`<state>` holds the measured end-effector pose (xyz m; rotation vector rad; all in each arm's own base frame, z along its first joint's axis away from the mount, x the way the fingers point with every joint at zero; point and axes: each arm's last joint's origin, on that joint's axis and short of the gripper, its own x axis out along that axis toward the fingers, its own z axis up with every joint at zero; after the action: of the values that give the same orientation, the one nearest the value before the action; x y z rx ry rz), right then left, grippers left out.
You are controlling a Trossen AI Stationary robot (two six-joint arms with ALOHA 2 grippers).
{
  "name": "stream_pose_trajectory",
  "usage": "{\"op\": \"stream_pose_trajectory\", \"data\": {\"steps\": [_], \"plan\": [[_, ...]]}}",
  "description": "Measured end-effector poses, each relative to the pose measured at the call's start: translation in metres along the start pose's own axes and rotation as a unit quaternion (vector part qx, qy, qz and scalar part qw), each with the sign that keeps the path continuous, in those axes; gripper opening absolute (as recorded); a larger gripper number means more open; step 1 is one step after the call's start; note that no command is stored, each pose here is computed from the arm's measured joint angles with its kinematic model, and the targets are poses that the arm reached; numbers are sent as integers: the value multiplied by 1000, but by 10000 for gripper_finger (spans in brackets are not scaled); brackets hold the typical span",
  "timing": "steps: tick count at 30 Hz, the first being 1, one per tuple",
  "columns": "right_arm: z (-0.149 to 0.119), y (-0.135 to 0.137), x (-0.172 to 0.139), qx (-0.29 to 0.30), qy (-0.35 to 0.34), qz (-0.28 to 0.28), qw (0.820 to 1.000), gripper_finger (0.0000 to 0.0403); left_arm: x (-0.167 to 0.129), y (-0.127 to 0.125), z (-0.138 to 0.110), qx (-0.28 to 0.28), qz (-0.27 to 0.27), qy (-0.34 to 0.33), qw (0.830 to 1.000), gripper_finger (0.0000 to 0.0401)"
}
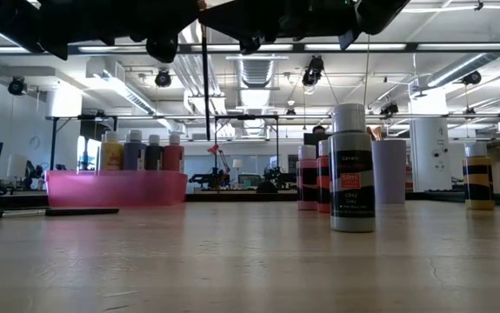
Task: Pick & Place Paint Supplies
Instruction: Put the gold paint brush into the purple cup
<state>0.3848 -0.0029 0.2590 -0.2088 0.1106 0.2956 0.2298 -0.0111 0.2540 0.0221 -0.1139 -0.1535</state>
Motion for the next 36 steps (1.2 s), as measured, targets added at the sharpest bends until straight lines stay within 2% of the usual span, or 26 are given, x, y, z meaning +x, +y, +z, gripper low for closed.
{"op": "stream_pose_trajectory", "data": {"steps": [4,7,15,23,36], "plan": [[2,1,-4,5,18,0,1000,9,-5,0,8,6,1,-16,1000,164],[7,0,-12,6,37,-24,999,9,-8,-1,7,3,0,1,1000,178],[25,-2,-39,-8,102,-119,988,11,-8,0,3,1,7,21,1000,179],[59,0,-83,-25,118,-190,974,11,-8,0,2,1,9,21,1000,177],[95,7,-162,-28,133,-331,934,10,-8,0,3,1,9,19,1000,177]]}}
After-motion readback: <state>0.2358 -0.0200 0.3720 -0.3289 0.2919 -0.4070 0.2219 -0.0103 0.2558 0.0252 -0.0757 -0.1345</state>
